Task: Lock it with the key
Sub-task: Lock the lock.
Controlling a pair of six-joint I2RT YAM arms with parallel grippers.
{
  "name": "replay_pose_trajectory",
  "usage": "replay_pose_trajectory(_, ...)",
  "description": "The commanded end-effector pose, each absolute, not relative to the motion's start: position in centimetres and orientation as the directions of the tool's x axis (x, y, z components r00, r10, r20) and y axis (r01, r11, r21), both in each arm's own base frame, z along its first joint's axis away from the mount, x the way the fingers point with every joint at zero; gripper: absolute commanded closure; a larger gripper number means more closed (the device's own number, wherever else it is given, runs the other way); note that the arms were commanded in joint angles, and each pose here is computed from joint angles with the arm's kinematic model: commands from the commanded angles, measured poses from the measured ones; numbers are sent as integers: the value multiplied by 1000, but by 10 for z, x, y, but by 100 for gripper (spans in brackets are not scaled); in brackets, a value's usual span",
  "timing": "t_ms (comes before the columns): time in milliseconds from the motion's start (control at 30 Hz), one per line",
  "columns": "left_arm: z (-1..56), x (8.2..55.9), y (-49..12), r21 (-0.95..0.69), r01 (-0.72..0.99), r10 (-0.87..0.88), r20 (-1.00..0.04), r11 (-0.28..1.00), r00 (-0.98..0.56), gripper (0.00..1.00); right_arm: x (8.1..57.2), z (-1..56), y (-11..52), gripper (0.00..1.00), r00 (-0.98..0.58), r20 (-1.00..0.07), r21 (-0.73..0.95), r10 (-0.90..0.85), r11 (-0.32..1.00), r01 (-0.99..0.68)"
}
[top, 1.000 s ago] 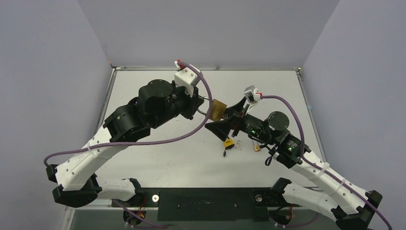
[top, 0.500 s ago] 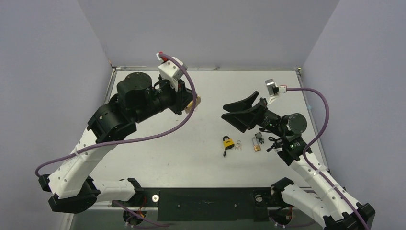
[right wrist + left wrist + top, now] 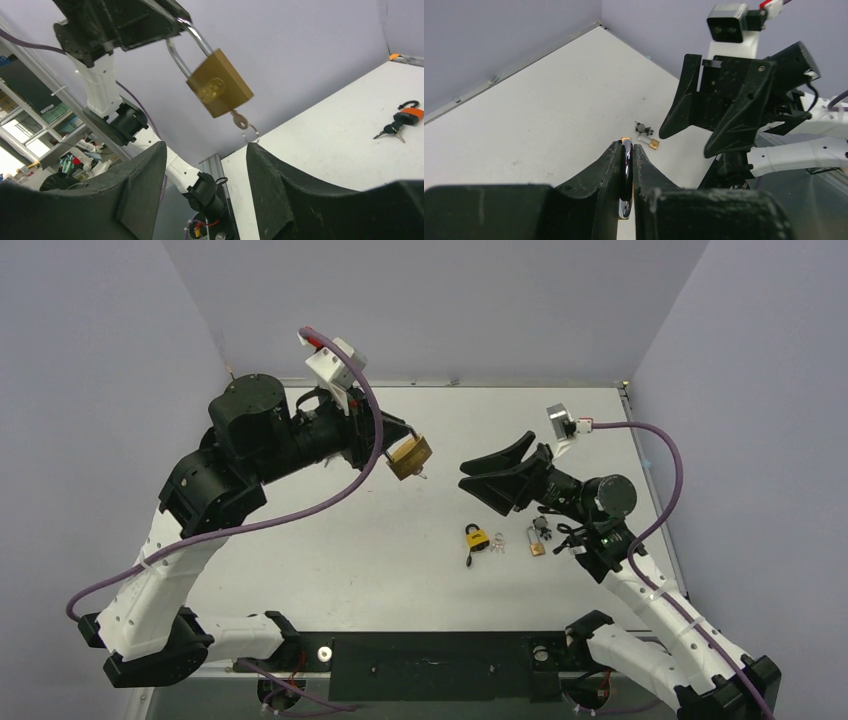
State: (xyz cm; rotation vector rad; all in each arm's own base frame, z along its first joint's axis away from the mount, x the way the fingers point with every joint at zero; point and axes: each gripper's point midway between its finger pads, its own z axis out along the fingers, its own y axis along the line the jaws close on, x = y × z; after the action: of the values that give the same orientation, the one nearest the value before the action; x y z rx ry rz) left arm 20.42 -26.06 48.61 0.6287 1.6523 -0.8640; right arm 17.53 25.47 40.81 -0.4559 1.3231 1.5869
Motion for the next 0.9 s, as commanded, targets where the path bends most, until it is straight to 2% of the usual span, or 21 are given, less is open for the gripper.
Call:
replay_pose_trajectory(0, 557, 193, -262, -272, 830, -230, -957, 487, -179, 100, 184, 407, 264, 47, -391, -813, 477, 431, 109, -872)
replay_pose_trajectory(267, 562, 196, -268, -335, 835, -257, -936, 436, -241, 100, 189, 410, 281, 54, -377, -831, 456, 409, 115, -882)
replay_pose_trajectory(700, 567, 196, -268, -389, 844, -290, -911, 369, -293, 100, 197, 409, 293, 56, -373, -834, 455, 406, 124, -882)
replay_pose_trajectory(867, 566, 199, -267, -403, 841, -295, -905, 361, -307, 100, 195, 414, 296, 60, -371, -834, 450, 409, 115, -886)
